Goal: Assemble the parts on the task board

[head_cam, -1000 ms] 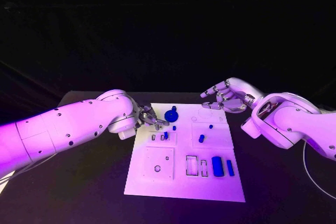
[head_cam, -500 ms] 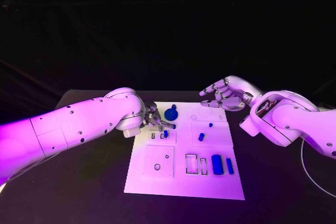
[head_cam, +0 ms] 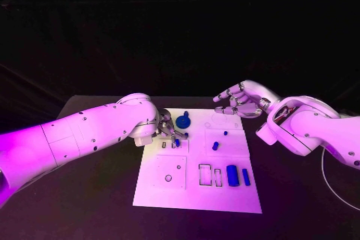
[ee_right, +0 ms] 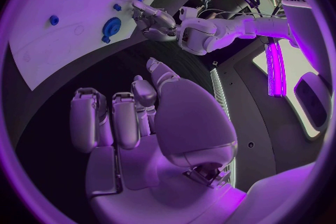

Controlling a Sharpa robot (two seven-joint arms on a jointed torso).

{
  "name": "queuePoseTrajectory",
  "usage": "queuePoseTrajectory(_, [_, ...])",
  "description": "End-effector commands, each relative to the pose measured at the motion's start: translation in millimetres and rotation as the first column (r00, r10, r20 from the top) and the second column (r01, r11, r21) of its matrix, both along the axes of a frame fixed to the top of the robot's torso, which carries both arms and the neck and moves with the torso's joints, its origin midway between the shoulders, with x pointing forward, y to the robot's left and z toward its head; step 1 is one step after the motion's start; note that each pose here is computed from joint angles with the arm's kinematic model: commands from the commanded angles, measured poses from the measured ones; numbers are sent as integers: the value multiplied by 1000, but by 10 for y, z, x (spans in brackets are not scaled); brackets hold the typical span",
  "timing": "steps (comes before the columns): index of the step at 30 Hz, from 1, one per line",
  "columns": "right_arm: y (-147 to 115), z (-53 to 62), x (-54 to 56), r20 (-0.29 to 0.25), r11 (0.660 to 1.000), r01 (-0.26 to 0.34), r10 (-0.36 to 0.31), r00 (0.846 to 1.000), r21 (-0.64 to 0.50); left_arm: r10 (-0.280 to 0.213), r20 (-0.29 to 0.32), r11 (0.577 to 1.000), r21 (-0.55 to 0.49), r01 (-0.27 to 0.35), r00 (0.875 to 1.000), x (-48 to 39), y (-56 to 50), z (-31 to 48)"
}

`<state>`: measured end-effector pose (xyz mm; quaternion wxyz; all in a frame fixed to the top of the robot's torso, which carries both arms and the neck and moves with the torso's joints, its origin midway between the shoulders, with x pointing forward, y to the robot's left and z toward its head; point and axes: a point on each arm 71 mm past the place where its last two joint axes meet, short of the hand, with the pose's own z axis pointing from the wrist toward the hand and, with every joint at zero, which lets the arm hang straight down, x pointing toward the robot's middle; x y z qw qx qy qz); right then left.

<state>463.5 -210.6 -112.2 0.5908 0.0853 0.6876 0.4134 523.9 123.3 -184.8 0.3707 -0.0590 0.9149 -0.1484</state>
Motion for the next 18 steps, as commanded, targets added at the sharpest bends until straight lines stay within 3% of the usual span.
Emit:
queuePoseTrajectory(1, [5, -3, 4, -1, 1000, -3, 3, 1000, -5, -25, -20, 999, 20, 26, 999, -13, -37, -21])
queuePoseTrajectory(18, [4, -16, 27, -5, 1000, -1, 1, 1000, -9, -39, -29, 998, 39, 40, 999, -26, -48, -39])
